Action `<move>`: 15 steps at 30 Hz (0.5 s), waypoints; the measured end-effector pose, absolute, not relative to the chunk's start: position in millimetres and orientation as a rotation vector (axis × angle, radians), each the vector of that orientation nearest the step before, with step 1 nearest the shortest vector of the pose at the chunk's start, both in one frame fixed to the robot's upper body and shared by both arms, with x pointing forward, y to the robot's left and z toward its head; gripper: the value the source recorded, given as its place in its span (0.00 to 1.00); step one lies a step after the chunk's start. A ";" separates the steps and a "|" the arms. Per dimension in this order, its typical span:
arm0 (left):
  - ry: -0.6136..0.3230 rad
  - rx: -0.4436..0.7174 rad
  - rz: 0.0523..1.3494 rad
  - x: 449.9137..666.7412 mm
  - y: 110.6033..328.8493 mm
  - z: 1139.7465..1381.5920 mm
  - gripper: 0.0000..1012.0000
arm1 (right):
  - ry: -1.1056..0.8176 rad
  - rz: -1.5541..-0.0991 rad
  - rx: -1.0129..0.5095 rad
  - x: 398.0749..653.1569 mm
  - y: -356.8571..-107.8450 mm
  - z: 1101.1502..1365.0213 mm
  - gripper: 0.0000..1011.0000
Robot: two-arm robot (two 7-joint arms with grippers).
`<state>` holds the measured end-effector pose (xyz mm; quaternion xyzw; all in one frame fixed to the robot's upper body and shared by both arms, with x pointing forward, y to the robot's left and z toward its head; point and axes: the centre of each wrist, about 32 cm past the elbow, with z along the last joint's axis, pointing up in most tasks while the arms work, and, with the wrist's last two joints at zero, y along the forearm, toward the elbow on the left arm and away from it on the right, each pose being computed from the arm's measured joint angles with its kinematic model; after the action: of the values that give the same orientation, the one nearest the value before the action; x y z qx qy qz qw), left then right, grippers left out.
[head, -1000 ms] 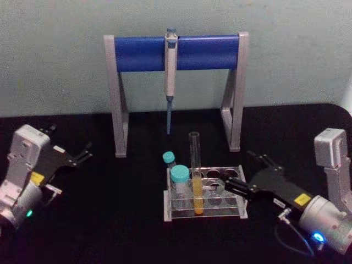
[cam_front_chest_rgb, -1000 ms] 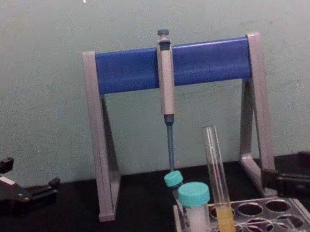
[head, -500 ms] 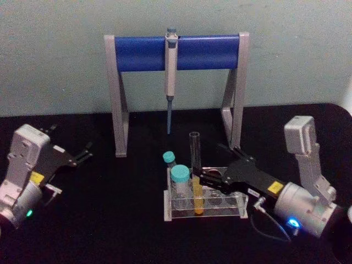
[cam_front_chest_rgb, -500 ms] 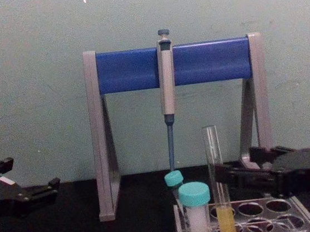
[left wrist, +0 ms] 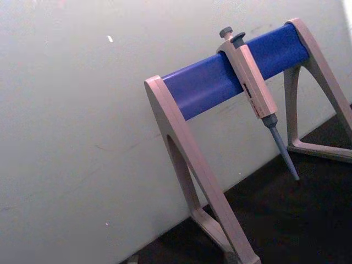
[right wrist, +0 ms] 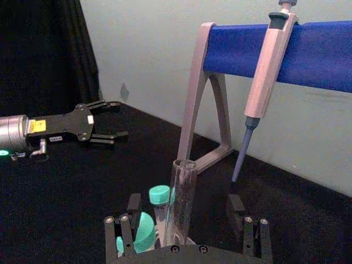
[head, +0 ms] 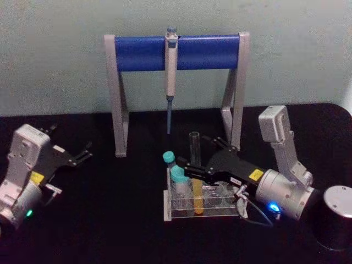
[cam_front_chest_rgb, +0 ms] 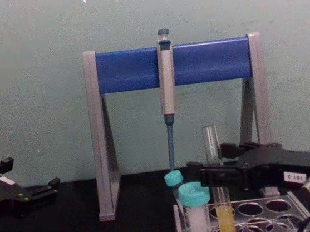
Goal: Pick up the test tube from the test tube rack, shake it, then place it back into the test tube rack.
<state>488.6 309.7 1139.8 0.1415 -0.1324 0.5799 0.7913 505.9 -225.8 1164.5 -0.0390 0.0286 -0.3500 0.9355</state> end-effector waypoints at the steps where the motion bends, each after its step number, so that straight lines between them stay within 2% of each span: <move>1: -0.285 0.304 1.248 488.6 309.7 1139.8 0.99 | 0.058 -0.714 -0.080 506.8 -225.2 1164.5 0.99; 15: -0.285 0.305 1.248 488.6 309.7 1139.8 0.99 | 0.069 -0.710 -0.081 513.1 -221.0 1160.5 0.99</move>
<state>488.6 309.7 1139.8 0.1415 -0.1324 0.5799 0.7913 513.1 -221.0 1160.5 -0.0397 0.0338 -0.3473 0.9363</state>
